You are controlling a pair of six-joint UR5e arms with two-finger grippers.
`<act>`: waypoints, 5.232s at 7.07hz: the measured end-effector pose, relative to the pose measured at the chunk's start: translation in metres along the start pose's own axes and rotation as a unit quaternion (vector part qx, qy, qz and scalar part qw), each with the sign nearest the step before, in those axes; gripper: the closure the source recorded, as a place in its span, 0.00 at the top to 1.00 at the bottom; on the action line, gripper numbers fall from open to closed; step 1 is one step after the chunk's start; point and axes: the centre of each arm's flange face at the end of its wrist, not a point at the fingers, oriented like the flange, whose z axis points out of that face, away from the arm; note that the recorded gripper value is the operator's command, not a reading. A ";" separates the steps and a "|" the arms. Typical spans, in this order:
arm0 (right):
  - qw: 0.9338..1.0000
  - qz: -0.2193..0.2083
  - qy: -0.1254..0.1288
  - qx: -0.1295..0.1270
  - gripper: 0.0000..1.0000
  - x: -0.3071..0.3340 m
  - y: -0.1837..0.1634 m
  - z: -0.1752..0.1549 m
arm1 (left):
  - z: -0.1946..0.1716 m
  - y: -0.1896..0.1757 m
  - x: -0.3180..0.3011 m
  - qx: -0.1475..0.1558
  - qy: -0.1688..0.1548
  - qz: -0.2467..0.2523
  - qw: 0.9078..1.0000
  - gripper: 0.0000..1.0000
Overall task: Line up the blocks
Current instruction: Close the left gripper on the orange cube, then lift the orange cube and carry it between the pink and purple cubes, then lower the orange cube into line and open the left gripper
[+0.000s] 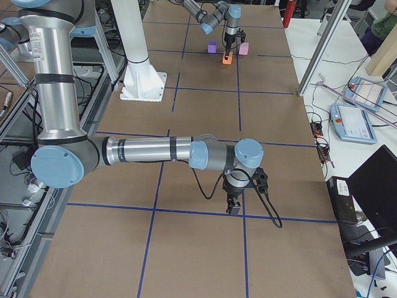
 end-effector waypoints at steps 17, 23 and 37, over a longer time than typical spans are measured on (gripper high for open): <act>1.000 0.000 0.000 0.000 1.00 0.000 0.000 0.000 | -0.077 0.030 -0.115 0.008 -0.022 -0.015 1.000 0.14; 1.000 0.000 0.000 0.000 1.00 0.000 0.000 0.000 | -0.025 0.002 -0.123 -0.013 -0.012 -0.006 1.000 0.14; 1.000 0.000 0.000 0.000 1.00 0.000 0.000 0.000 | 0.000 -0.002 -0.124 -0.017 -0.008 0.001 1.000 0.71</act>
